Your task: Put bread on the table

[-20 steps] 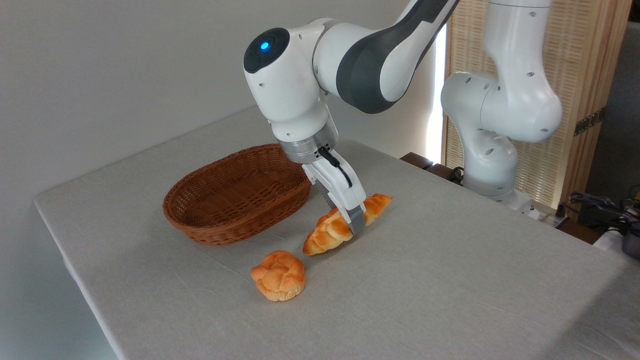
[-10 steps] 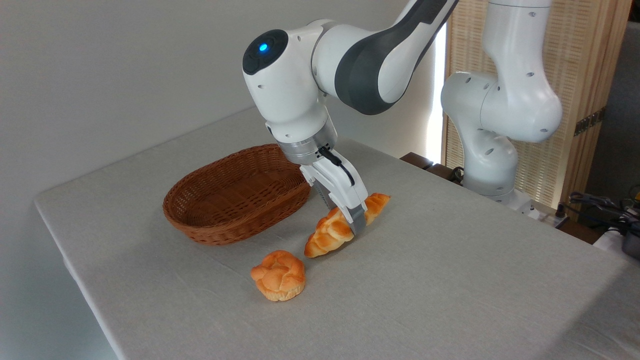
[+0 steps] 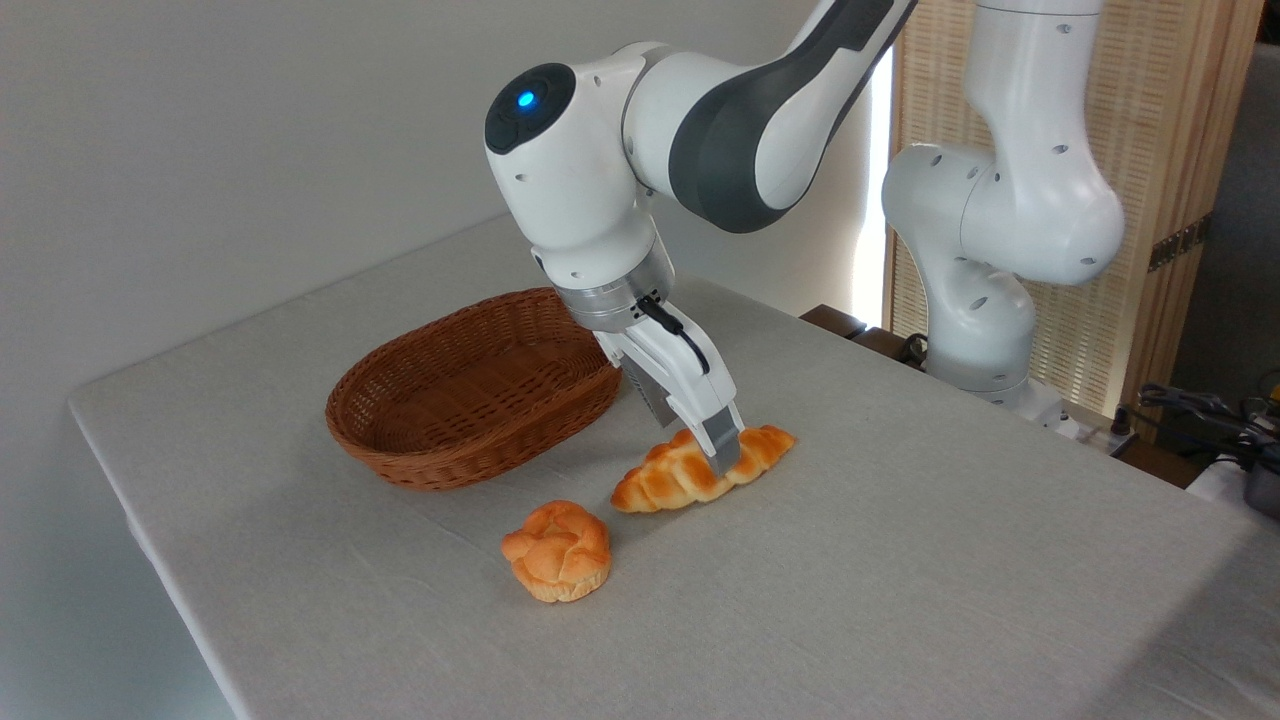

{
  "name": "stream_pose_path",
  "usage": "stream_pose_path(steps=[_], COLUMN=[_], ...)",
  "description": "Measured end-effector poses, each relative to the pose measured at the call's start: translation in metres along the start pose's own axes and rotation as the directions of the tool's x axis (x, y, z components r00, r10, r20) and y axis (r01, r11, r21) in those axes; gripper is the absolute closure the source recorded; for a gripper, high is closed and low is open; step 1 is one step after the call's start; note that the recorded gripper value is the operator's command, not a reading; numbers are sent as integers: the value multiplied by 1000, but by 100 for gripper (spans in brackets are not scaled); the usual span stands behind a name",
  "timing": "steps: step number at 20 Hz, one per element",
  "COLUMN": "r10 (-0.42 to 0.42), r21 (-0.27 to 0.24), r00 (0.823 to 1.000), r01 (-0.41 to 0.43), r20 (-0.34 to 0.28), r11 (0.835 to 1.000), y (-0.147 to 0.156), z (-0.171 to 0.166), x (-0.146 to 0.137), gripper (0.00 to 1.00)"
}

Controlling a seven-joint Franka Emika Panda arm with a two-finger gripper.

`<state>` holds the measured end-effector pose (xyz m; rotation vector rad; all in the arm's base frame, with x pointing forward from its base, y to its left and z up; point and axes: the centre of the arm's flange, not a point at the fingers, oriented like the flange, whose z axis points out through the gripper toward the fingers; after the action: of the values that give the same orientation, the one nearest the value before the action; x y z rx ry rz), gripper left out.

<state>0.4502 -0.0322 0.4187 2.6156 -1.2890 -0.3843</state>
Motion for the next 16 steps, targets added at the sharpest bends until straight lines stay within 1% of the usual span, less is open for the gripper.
stream_pose_path(steps=[5, 8, 9, 11, 12, 13, 14, 15, 16], r10=[1, 9, 16, 26, 34, 40, 50, 54, 61], r21=[6, 35, 58, 89, 116, 131, 159, 173, 195], r00=[1000, 1000, 999, 996, 992, 989, 983, 979, 974], r01=[-1, -8, -13, -18, -20, -21, -21, -20, -17], r20=[-5, -27, -45, -81, -121, -143, -179, -195, -217], r11=[1000, 999, 998, 996, 993, 991, 987, 985, 981], y=[0, 3, 4, 8, 11, 14, 17, 19, 20], z=[-4, -29, -48, -76, -102, -116, -141, -154, -175], x=[0, 3, 6, 10, 13, 13, 14, 14, 15], gripper=[0, 0, 0, 0, 0, 0, 0, 0, 0])
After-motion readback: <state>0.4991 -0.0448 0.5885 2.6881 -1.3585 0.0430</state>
